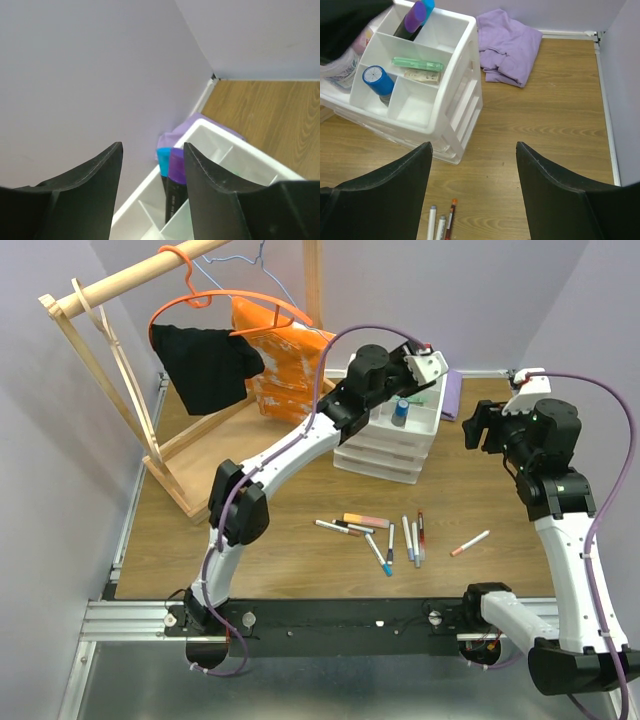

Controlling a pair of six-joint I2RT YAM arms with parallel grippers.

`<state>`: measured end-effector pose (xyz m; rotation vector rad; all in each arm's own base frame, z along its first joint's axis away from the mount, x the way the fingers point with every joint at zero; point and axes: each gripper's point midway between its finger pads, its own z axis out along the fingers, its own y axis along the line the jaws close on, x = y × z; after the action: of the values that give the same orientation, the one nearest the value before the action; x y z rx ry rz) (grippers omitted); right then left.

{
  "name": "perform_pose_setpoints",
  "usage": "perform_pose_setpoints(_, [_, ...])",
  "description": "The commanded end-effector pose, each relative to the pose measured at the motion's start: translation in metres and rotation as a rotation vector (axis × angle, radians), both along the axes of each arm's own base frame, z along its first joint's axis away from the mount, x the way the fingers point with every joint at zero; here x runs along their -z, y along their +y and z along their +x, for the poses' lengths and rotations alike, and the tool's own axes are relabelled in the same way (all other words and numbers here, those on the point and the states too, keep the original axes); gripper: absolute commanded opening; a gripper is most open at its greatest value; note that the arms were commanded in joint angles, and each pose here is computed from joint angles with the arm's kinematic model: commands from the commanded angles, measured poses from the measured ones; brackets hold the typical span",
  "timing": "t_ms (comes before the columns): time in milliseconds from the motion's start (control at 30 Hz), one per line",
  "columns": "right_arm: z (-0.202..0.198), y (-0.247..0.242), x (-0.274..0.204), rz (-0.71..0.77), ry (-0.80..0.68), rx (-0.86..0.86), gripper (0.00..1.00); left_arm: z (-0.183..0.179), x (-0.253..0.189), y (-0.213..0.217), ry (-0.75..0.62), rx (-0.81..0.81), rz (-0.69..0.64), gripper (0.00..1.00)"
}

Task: Sort the stationery into containers
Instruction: Place the pen in the storage box, then pick up the stationery from the center of the board.

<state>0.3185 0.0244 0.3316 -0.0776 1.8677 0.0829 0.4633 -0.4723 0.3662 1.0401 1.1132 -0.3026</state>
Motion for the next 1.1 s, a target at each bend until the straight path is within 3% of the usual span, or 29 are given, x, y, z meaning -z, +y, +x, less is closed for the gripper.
perform_pose_setpoints(0, [-0.004,-0.001,-0.009,0.033,-0.038,0.004,0.75,-0.052,-0.125,0.031,-0.174,-0.054,-0.162,0.62])
perform_pose_setpoints(100, [-0.01,-0.003,-0.009,0.03,-0.041,0.01,0.75,-0.082,-0.151,0.055,-0.177,-0.069,-0.168,0.64])
perform_pose_setpoints(200, [-0.017,-0.005,-0.007,0.02,-0.045,0.013,0.75,-0.117,-0.126,0.079,-0.091,-0.015,-0.095,0.64])
perform_pose_setpoints(467, [-0.036,0.007,0.013,0.007,-0.01,-0.077,0.75,-0.261,0.095,0.143,0.258,0.457,0.437,0.6])
perform_pose_setpoints(567, [-0.04,0.012,0.018,0.017,0.002,-0.103,0.75,-0.288,0.156,0.162,0.365,0.55,0.583,0.55])
perform_pose_setpoints(667, [-0.042,0.013,0.017,0.014,0.002,-0.118,0.74,-0.289,0.196,0.166,0.413,0.522,0.667,0.52])
perform_pose_setpoints(733, [-0.046,0.018,0.018,-0.023,0.009,-0.173,0.71,-0.287,0.209,0.167,0.442,0.499,0.681,0.5])
perform_pose_setpoints(833, [-0.065,0.046,0.028,-0.078,0.063,-0.416,0.7,-0.28,0.217,0.166,0.511,0.417,0.623,0.5])
perform_pose_setpoints(1000, [-0.098,0.086,0.069,-0.021,0.321,-0.779,0.64,-0.264,0.193,0.189,0.633,0.23,0.428,0.54])
perform_pose_setpoints(1067, [-0.095,0.085,0.084,-0.128,0.331,-0.822,0.61,-0.26,0.182,0.202,0.653,0.184,0.376,0.56])
